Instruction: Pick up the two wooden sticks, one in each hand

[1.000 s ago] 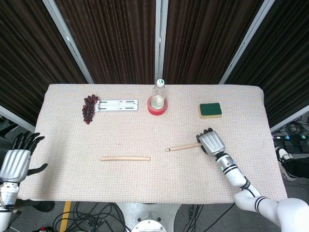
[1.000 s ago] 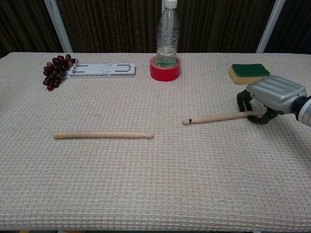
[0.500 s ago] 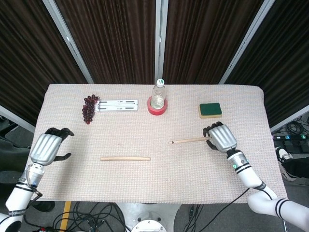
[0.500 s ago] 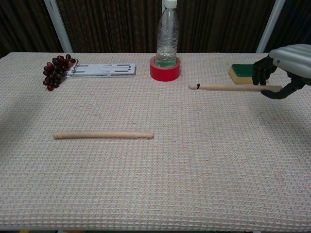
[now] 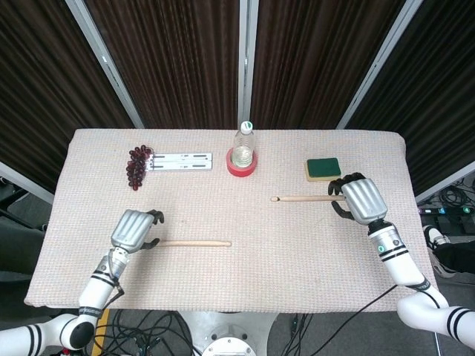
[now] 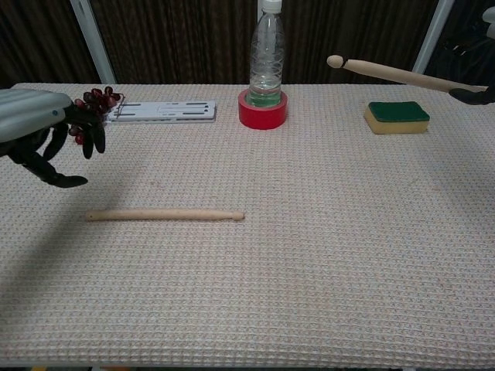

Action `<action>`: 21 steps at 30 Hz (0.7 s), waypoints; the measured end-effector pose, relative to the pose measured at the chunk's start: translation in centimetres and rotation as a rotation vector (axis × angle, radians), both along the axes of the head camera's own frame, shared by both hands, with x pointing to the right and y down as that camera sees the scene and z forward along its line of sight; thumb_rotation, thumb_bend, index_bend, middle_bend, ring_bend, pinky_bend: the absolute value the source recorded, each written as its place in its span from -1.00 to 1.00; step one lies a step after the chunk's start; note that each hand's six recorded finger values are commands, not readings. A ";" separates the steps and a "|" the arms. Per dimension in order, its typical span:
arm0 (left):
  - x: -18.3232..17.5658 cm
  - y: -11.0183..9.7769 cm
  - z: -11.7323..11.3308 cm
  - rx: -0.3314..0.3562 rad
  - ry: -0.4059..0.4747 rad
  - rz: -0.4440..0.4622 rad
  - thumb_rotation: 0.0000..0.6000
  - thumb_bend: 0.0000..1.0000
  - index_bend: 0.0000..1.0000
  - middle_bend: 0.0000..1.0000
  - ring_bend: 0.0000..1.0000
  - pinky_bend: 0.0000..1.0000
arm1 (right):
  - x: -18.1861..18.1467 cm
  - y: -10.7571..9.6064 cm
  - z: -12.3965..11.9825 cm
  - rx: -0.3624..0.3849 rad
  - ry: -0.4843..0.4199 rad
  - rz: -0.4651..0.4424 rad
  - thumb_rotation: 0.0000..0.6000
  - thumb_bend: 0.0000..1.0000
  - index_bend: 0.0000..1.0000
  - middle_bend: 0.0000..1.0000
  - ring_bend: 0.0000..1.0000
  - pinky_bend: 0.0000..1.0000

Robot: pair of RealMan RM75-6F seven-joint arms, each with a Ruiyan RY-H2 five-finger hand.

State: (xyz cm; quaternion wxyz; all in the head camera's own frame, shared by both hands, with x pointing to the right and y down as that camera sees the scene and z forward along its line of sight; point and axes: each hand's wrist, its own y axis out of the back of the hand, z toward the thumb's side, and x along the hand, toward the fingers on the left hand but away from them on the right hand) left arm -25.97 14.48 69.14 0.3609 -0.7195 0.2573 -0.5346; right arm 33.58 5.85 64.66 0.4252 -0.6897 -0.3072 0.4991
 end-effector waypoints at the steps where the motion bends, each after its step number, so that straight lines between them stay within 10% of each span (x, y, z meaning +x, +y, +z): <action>1: 0.7 0.2 0.3 -0.006 -0.001 0.004 1.00 -0.54 -0.13 -0.03 0.35 0.52 | 0.1 0.1 0.1 -0.001 -0.001 0.003 1.00 0.69 0.14 0.17 -0.21 -0.34; 21: 2.7 2.4 4.4 -0.073 -0.130 0.020 1.00 -0.54 -0.16 -0.04 0.37 0.52 | 0.6 0.7 1.6 -0.018 0.004 0.004 1.00 0.69 0.14 0.17 -0.21 -0.34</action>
